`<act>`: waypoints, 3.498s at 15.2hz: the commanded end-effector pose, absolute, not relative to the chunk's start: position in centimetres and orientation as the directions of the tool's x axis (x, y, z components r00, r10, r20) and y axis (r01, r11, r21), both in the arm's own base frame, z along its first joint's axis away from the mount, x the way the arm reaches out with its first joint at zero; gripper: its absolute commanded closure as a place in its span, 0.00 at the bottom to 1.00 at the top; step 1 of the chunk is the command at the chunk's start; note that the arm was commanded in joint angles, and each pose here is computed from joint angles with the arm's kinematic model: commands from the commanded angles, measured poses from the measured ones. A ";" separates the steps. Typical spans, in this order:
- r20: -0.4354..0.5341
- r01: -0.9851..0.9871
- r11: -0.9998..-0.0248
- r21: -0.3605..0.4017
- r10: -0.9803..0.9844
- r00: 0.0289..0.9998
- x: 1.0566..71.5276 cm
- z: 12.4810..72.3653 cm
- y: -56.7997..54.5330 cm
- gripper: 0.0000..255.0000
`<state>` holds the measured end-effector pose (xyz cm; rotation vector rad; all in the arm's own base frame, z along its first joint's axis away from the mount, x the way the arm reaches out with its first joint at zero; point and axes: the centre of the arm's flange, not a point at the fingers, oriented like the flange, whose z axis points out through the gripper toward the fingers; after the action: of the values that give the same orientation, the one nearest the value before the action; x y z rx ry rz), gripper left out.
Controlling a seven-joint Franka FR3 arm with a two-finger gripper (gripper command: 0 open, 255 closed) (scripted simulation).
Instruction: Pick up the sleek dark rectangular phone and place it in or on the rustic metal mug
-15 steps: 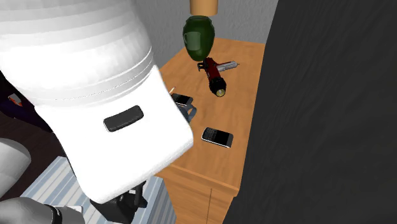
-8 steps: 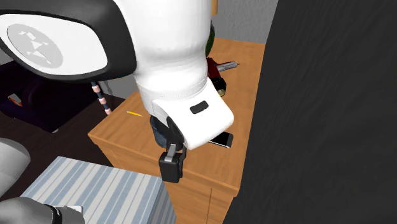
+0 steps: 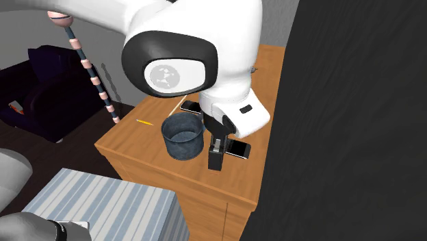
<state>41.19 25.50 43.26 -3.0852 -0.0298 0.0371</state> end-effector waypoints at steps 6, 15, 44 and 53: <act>-0.026 -0.003 -0.998 -0.058 -0.002 1.000 44.4 38.6 32.8 0.00; -0.027 -0.010 -0.998 -0.058 -0.008 1.000 45.4 33.9 35.3 0.00; -0.027 -0.010 -0.998 -0.058 -0.008 1.000 45.4 38.3 35.4 1.00; -0.027 -0.010 -0.998 -0.058 -0.008 1.000 45.4 43.1 35.4 1.00</act>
<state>45.35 35.54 42.50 -3.0834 0.0139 0.0406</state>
